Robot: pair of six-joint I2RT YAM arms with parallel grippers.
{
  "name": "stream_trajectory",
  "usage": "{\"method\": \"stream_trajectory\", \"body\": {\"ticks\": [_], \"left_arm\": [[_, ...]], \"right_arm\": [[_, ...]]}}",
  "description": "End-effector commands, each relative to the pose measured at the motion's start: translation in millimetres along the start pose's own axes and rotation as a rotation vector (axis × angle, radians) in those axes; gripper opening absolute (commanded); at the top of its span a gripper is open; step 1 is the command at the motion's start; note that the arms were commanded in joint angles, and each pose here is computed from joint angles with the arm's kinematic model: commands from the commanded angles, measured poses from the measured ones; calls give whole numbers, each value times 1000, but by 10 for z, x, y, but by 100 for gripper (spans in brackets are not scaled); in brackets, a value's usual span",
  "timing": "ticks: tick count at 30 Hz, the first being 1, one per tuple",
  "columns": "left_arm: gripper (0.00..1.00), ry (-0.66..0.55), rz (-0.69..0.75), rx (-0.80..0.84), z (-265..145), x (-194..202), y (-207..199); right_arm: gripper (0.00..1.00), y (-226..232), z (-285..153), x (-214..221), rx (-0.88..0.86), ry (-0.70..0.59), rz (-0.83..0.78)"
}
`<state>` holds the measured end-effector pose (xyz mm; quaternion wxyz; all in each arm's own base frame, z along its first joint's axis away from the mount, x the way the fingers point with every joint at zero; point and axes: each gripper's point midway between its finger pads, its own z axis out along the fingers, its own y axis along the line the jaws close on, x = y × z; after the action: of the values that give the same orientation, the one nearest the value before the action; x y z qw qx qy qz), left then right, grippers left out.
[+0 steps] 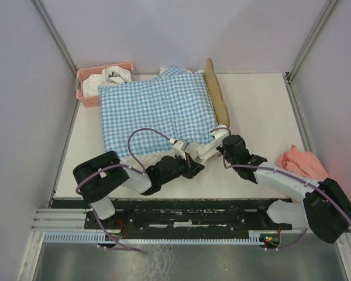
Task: Set up the pet bed
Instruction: Tie the ropes to the bed frame.
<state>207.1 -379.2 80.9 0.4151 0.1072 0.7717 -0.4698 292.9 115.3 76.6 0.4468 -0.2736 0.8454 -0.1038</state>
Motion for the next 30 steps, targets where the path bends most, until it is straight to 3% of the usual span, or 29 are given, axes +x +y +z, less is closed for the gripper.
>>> {"method": "stream_trajectory", "body": {"ticks": [1, 7, 18, 26, 30], "left_arm": [[3, 10, 17, -45, 20, 68, 113], [3, 34, 6, -32, 130, 196, 144], [3, 49, 55, -115, 82, 285, 313], [26, 58, 80, -177, 60, 271, 341], [32, 30, 128, -205, -18, 137, 243]], "right_arm": [[2, 43, -43, -327, -84, -171, 14], [2, 254, -114, -203, -207, -223, -99], [2, 497, -93, -100, -317, -243, -144], [2, 507, -107, -138, -322, -277, -161], [2, 509, -119, -147, -326, -283, -164]]}}
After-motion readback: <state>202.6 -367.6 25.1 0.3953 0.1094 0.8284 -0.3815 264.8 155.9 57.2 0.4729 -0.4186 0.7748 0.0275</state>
